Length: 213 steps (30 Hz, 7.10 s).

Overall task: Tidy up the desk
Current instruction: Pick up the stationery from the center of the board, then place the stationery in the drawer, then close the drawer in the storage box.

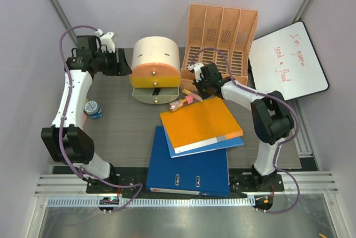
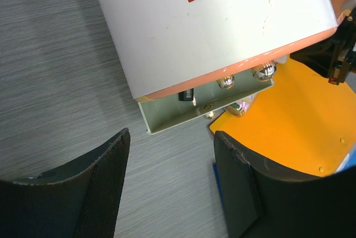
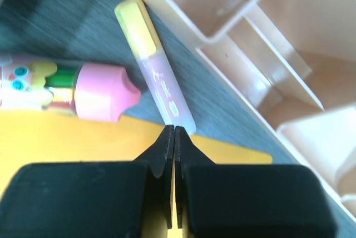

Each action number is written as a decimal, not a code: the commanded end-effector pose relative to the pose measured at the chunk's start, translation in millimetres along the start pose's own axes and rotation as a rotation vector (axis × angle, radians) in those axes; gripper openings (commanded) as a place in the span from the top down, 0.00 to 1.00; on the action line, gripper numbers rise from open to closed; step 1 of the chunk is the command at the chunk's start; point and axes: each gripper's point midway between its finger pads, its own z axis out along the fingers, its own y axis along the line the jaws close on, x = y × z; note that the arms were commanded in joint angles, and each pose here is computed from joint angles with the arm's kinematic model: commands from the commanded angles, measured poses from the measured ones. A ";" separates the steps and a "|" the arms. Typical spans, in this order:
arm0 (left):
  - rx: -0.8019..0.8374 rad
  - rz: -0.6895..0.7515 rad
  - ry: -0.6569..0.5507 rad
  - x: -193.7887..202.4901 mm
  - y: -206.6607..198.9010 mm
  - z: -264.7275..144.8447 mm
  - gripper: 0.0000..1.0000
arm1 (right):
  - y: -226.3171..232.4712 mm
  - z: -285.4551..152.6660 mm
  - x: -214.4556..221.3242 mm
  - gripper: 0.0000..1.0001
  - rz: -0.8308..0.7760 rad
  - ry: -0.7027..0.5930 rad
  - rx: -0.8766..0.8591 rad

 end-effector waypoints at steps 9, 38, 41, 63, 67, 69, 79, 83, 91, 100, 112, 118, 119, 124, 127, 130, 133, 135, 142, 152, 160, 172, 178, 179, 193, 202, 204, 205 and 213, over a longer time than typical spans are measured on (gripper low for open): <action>-0.010 0.037 -0.062 -17.4 -4.6 -18.0 0.37 | -5.0 -12.0 -29.2 0.70 -0.008 -0.073 0.007; -0.012 0.036 -0.059 -20.4 -1.8 -12.6 0.37 | 7.9 39.5 -6.6 0.61 -0.026 0.023 -0.080; -0.010 0.034 -0.061 -21.3 -1.8 -12.8 0.37 | 8.3 39.8 -0.6 0.64 -0.024 0.036 -0.079; -0.009 0.046 -0.074 -22.6 -5.4 -19.7 0.37 | 13.4 34.6 40.0 0.61 0.008 0.150 -0.054; -0.007 0.048 -0.079 -24.7 -6.6 -20.0 0.37 | 6.7 25.4 33.2 0.87 0.015 0.154 -0.002; -0.006 0.048 -0.081 -24.9 -6.4 -20.4 0.37 | 6.7 13.5 20.4 0.93 0.006 0.118 0.014; 0.006 0.041 -0.085 -25.2 -9.1 -19.8 0.37 | -5.8 -78.7 -62.3 0.99 -0.061 -0.128 0.167; 0.005 0.034 -0.085 -25.1 -8.6 -19.7 0.37 | 32.6 -108.4 -87.7 0.99 -0.190 -0.191 0.147; 0.008 0.027 -0.089 -26.1 -9.0 -18.0 0.37 | 121.7 -132.7 -118.9 0.98 -0.543 -0.267 0.131; 0.000 0.037 -0.092 -26.2 -7.8 -19.7 0.37 | 166.2 -82.2 -111.5 0.97 -0.812 -0.161 0.176; -0.004 0.040 -0.087 -23.5 -4.8 -17.8 0.37 | 170.8 -47.3 -133.5 0.98 -0.887 -0.166 0.247; -0.005 0.040 -0.081 -20.9 -3.1 -16.8 0.37 | 173.1 -49.3 -144.5 0.97 -0.877 -0.200 0.250; -0.003 0.037 -0.081 -20.8 -2.8 -16.5 0.37 | 172.2 -48.0 -144.6 0.96 -0.882 -0.197 0.253; -0.002 0.040 -0.089 -23.1 -4.4 -18.9 0.37 | 167.2 -41.0 -145.6 0.82 -0.869 -0.189 0.262; -0.003 0.040 -0.090 -23.3 -4.4 -19.5 0.37 | 165.6 -37.3 -145.5 0.72 -0.859 -0.187 0.261; -0.003 0.039 -0.089 -23.5 -4.1 -19.7 0.37 | 160.2 -35.4 -146.4 0.63 -0.846 -0.183 0.272; -0.001 0.038 -0.091 -24.0 -4.6 -20.0 0.37 | 156.5 -35.1 -148.0 0.56 -0.835 -0.184 0.281; 0.000 0.038 -0.093 -24.7 -4.8 -20.0 0.37 | 156.0 -36.2 -148.5 0.52 -0.826 -0.187 0.284; 0.003 0.037 -0.090 -23.0 -5.7 -19.7 0.37 | 150.0 -45.0 -151.9 0.41 -0.777 -0.206 0.320; 0.017 0.012 -0.117 -35.6 -6.1 -15.1 0.37 | 181.8 -77.7 -142.1 0.56 -0.303 -0.222 0.111; 0.015 -0.052 -0.339 -118.9 -8.7 -17.3 0.39 | 210.7 -59.7 -85.7 0.55 0.253 -0.215 -0.013; 0.145 -0.023 -0.364 -144.1 -50.0 35.3 0.39 | 230.5 -38.6 -97.3 0.53 0.333 -0.293 -0.068; 0.167 -0.043 -0.285 -121.2 -47.8 77.2 0.39 | 217.0 -21.1 -97.5 0.53 0.330 -0.351 0.015; 0.164 -0.049 -0.278 -119.4 -46.7 81.0 0.39 | 215.3 -18.5 -97.8 0.53 0.337 -0.365 0.029; 0.120 -0.027 -0.204 -84.4 -34.2 94.4 0.39 | 193.3 8.5 -113.2 0.52 0.336 -0.435 0.100; 0.112 -0.007 -0.196 -79.7 -36.6 93.6 0.40 | 175.0 12.2 -130.4 0.51 0.297 -0.495 0.129; 0.110 -0.001 -0.198 -80.3 -37.3 92.3 0.40 | 173.7 16.3 -131.9 0.50 0.278 -0.500 0.130; 0.109 0.001 -0.199 -81.1 -37.2 91.8 0.40 | 171.1 17.2 -135.3 0.51 0.277 -0.510 0.131; 0.105 0.015 -0.200 -82.5 -39.3 86.3 0.39 | 170.3 27.8 -141.6 0.50 0.226 -0.532 0.142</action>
